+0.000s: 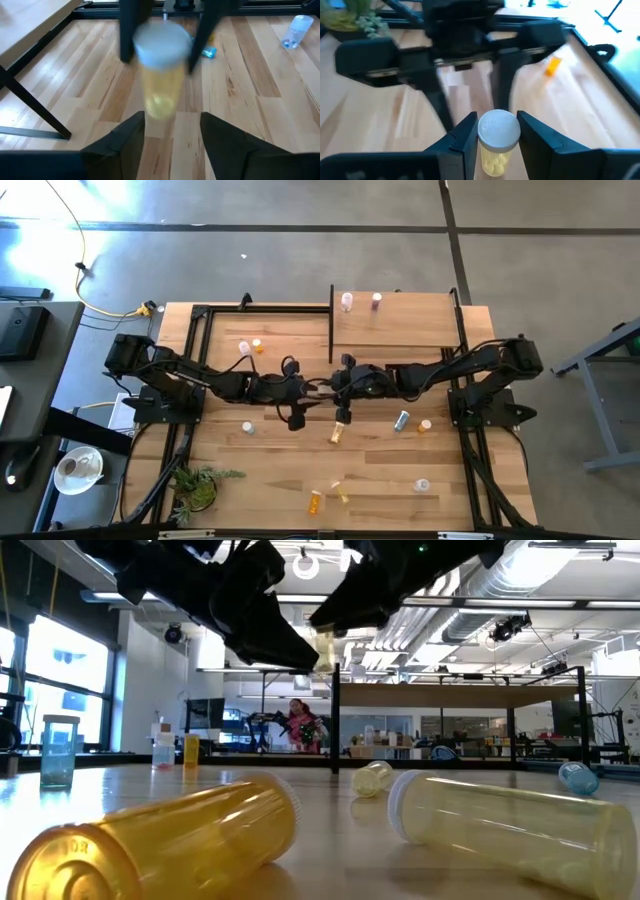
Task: Pick and place medicine bottles onto shelf by color
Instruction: Put the top yellow pill bottle on the shelf
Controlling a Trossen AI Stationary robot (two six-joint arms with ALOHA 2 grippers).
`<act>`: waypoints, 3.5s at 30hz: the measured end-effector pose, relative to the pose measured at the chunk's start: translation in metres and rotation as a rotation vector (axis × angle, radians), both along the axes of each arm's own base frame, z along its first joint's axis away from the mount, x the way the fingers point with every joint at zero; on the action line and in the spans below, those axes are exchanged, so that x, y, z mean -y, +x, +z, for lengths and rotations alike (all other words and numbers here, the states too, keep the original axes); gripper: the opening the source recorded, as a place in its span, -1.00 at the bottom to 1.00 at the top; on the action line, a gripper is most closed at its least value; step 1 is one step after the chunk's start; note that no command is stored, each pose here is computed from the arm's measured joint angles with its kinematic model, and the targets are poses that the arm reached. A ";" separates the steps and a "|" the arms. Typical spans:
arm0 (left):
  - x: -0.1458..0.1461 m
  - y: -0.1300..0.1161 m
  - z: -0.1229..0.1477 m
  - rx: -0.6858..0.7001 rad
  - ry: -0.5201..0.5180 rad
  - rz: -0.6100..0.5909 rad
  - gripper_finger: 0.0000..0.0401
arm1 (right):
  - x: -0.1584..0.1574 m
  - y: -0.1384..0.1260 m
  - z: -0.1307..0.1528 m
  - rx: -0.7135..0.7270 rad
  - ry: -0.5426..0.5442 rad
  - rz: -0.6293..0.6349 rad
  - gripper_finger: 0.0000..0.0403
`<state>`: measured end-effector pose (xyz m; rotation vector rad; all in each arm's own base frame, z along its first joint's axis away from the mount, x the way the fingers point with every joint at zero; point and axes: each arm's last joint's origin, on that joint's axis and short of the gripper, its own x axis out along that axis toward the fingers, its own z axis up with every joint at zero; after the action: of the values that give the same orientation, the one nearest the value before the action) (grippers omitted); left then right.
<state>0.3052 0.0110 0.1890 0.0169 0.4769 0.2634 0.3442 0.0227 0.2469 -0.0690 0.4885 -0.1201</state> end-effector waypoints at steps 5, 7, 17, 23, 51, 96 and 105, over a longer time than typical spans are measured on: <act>0.000 0.000 0.000 0.001 0.009 -0.005 -0.04 | 0.002 -0.012 0.018 0.027 -0.021 -0.042 -0.47; 0.000 0.000 0.000 -0.002 0.018 -0.011 -0.04 | 0.004 -0.019 0.029 0.057 -0.028 -0.061 -0.47; 0.000 -0.001 0.004 0.002 0.037 -0.023 -0.04 | 0.014 -0.066 0.090 0.234 -0.142 -0.215 -0.47; 0.000 -0.004 0.012 0.030 0.039 -0.021 -0.04 | 0.020 -0.097 0.119 0.318 -0.236 -0.339 -0.47; -0.034 -0.021 0.039 0.052 0.197 0.140 -0.04 | 0.113 -0.172 0.070 0.298 -0.225 -1.074 -0.47; -0.047 -0.024 0.040 0.062 0.181 0.217 -0.04 | 0.170 -0.221 0.001 0.197 -0.030 -1.508 -0.47; -0.047 -0.024 0.040 0.065 0.173 0.221 -0.04 | 0.169 -0.222 -0.002 0.167 -0.015 -1.500 -0.47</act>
<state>0.2815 0.0576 0.2286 0.1250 0.3898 0.5199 0.1222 -0.1467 0.2452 0.3087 0.2811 -1.5839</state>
